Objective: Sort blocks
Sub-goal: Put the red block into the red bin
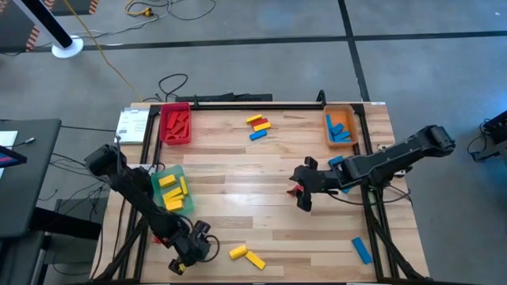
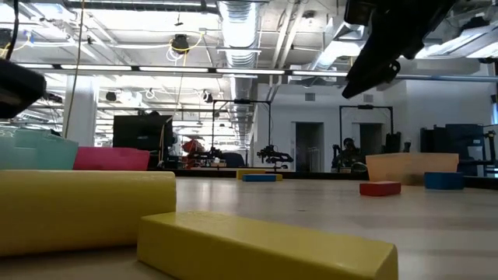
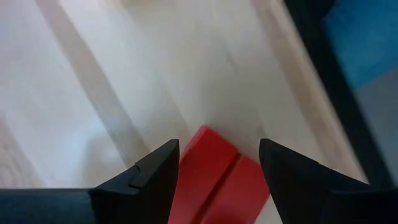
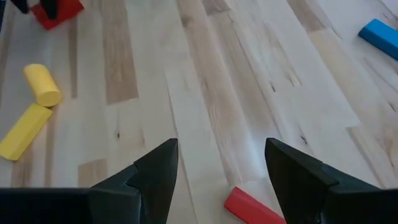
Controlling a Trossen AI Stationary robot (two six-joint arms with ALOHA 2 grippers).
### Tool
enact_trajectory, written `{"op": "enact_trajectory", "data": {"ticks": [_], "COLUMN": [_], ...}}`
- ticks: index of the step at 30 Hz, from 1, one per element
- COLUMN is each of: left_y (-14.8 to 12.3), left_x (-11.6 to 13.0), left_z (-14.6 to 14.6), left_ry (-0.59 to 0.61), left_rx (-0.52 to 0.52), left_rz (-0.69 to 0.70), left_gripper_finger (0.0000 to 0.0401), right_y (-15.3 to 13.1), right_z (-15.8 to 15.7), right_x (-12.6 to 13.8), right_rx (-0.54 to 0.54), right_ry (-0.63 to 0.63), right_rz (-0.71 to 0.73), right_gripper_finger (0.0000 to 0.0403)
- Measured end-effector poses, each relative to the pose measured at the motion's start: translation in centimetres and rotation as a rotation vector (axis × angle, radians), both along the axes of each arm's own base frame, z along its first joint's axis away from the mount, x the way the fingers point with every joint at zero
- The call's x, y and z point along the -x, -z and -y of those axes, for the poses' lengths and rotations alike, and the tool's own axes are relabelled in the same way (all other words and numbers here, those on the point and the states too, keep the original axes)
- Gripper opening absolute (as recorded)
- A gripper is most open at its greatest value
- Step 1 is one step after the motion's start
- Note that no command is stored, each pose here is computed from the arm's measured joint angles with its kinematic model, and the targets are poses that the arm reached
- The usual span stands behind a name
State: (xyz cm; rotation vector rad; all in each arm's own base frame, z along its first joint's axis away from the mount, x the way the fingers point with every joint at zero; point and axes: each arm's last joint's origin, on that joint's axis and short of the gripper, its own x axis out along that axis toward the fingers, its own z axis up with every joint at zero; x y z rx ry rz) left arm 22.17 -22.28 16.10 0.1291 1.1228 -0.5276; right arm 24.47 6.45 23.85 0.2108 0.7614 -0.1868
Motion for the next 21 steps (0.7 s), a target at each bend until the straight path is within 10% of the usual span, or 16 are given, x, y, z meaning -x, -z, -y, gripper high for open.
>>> {"op": "enact_trajectory", "data": {"ticks": [21], "left_y": [1.6], "left_x": [-1.0], "left_z": [-2.4], "left_ry": [-0.158], "left_rx": [-0.224], "left_rz": [-0.018], "left_gripper_finger": [0.0218], "right_y": [-0.3], "right_z": [-1.0], "right_x": [-0.1], "right_rx": [0.000], "right_ry": [-0.024], "right_rz": [0.050], "right_gripper_finger": [0.0255]}}
